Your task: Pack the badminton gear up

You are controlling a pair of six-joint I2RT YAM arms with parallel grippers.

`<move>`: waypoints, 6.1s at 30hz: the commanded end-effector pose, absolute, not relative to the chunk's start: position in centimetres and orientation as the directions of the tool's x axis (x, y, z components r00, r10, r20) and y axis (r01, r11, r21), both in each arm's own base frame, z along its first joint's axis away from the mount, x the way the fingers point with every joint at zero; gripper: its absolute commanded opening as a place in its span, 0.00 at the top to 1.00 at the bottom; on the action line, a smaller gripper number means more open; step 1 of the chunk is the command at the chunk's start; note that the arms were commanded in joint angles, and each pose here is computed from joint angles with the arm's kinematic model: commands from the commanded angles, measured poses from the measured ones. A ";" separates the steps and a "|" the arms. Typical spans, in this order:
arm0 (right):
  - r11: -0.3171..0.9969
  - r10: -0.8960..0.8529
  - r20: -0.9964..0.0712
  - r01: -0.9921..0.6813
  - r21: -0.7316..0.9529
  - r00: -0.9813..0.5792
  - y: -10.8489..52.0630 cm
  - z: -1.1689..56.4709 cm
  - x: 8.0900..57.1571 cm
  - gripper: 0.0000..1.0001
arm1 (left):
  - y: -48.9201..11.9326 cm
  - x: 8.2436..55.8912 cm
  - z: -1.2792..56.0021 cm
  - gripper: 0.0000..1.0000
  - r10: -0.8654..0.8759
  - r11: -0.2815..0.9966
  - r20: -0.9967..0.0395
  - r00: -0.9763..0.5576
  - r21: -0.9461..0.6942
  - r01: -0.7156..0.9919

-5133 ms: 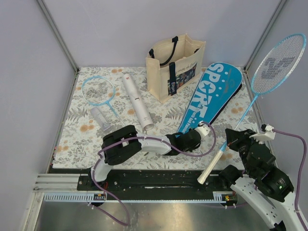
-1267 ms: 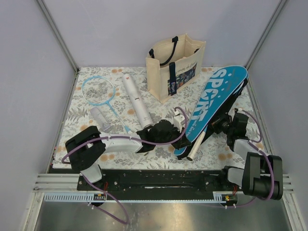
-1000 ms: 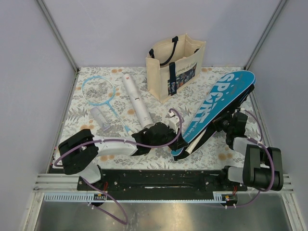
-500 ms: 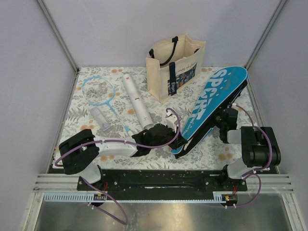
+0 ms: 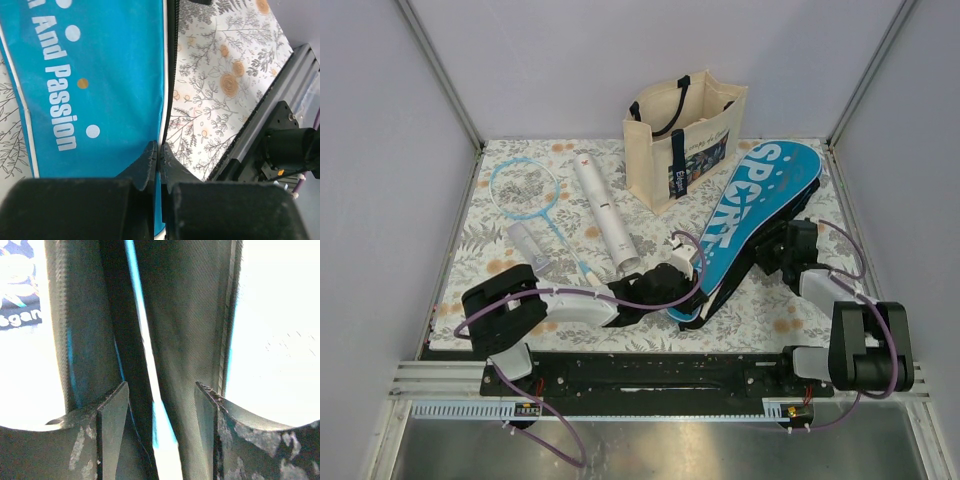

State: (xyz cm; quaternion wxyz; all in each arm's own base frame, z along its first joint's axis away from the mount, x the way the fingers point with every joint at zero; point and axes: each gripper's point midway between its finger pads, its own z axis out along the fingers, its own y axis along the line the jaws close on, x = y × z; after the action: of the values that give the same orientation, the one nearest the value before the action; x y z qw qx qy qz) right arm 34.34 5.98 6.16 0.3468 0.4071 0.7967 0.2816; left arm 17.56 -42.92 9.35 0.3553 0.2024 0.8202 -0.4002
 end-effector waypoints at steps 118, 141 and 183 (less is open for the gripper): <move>0.448 0.241 -0.517 -0.379 0.810 -0.821 46.4 20.7 28.6 0.35 | -13.8 20.6 10.5 1.00 -0.653 0.730 -0.544 -0.527 -0.638 -0.246; 0.450 0.116 -0.448 -0.355 0.819 -0.886 53.1 14.7 27.9 0.41 | -13.3 19.8 11.7 1.00 -0.727 0.638 -0.502 -0.468 -0.746 -0.190; 0.404 0.207 -0.436 -0.330 0.853 -0.876 52.6 17.0 29.4 1.00 | -13.1 20.2 14.6 0.88 -0.723 0.640 -0.541 -0.429 -0.759 -0.122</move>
State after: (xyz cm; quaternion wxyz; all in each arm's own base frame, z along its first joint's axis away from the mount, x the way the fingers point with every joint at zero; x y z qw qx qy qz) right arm 28.96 52.52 11.63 0.2198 -0.0385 0.8445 0.4869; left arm 18.96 -12.67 10.57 0.4217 -0.2766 0.8120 -0.2937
